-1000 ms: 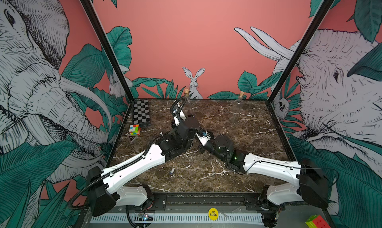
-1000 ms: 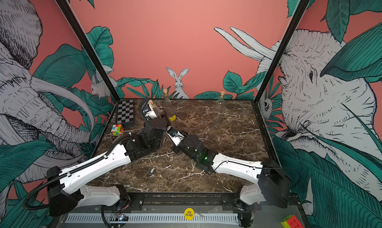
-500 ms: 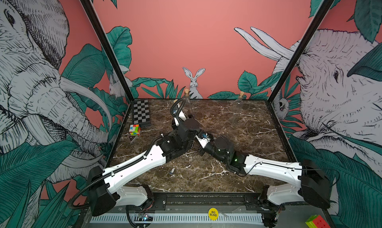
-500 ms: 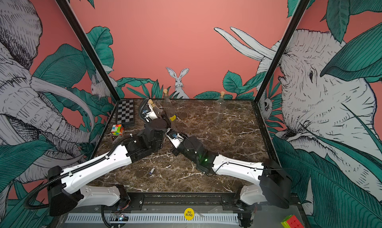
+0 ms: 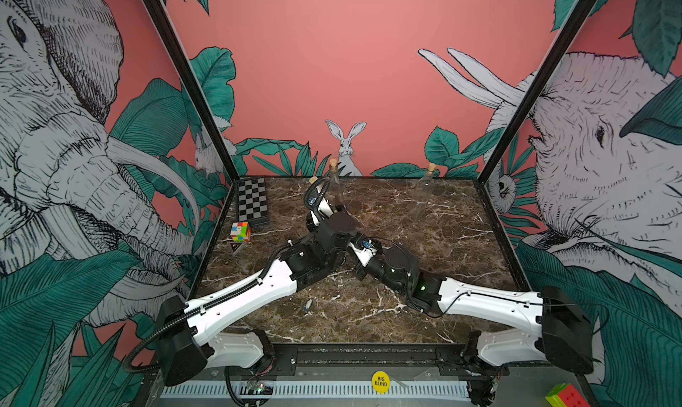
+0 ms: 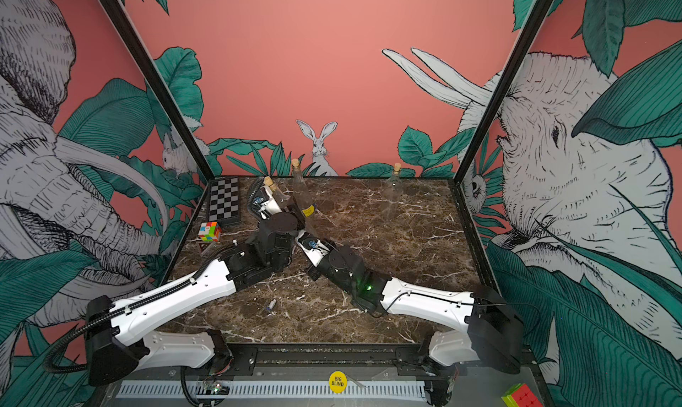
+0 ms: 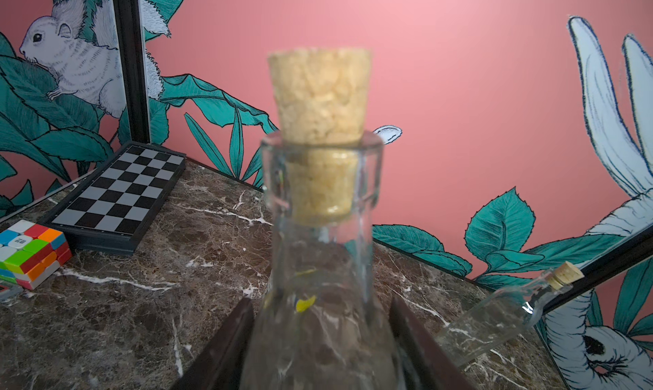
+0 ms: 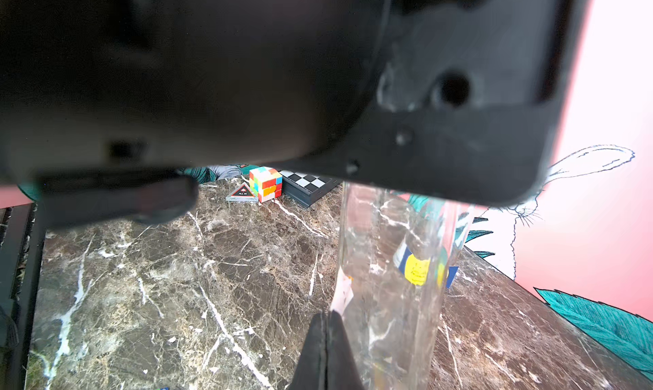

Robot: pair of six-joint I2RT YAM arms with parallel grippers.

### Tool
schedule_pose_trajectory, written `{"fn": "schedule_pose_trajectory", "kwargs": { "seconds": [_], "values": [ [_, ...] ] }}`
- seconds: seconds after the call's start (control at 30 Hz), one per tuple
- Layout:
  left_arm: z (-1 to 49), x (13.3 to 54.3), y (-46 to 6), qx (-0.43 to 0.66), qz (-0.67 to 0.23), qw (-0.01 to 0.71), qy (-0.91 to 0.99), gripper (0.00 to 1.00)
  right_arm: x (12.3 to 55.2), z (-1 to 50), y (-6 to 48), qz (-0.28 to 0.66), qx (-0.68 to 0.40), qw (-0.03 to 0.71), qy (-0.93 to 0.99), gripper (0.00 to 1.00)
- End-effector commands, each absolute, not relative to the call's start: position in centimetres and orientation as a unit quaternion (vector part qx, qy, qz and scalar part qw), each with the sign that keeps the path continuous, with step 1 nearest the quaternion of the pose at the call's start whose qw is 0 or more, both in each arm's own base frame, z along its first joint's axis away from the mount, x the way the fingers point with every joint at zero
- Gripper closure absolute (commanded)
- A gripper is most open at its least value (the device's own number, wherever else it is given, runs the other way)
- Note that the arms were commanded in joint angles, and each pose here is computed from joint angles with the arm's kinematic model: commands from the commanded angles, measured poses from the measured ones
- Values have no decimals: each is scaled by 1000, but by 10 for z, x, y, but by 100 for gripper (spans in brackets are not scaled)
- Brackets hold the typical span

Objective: Remove the label from the bottle
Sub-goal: Tear open the label from the bottle, then place the label at the center of the board.

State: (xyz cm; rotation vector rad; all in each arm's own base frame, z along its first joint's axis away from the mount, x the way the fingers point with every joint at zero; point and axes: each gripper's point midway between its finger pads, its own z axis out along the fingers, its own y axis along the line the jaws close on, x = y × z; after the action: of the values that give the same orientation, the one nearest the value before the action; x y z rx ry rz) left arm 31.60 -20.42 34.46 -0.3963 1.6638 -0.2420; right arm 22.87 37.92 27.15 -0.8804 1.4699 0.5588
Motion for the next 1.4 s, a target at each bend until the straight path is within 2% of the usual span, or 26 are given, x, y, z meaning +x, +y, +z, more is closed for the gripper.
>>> {"fn": "schedule_pose_trajectory", "kwargs": {
  "seconds": [0.0, 0.5, 0.7, 1.0, 1.2, 1.37],
  "values": [
    [368, 311, -190, -212, -126, 669, 701, 100, 221, 285, 378, 261, -373, 631, 629, 100],
    [371, 311, -190, -205, -123, 674, 699, 100, 215, 287, 362, 261, -366, 628, 635, 100],
    [389, 311, -210, -120, -145, 701, 688, 100, 201, 288, 330, 257, -364, 593, 671, 100],
    [398, 298, -199, -6, -207, 710, 673, 100, 159, 275, 281, 282, -367, 445, 767, 100],
    [407, 279, -203, 110, -206, 723, 650, 100, 127, 227, 280, 335, -384, 263, 819, 100],
    [402, 275, -187, 101, -181, 729, 653, 100, 120, 179, 288, 307, -428, 155, 835, 100]
  ]
}}
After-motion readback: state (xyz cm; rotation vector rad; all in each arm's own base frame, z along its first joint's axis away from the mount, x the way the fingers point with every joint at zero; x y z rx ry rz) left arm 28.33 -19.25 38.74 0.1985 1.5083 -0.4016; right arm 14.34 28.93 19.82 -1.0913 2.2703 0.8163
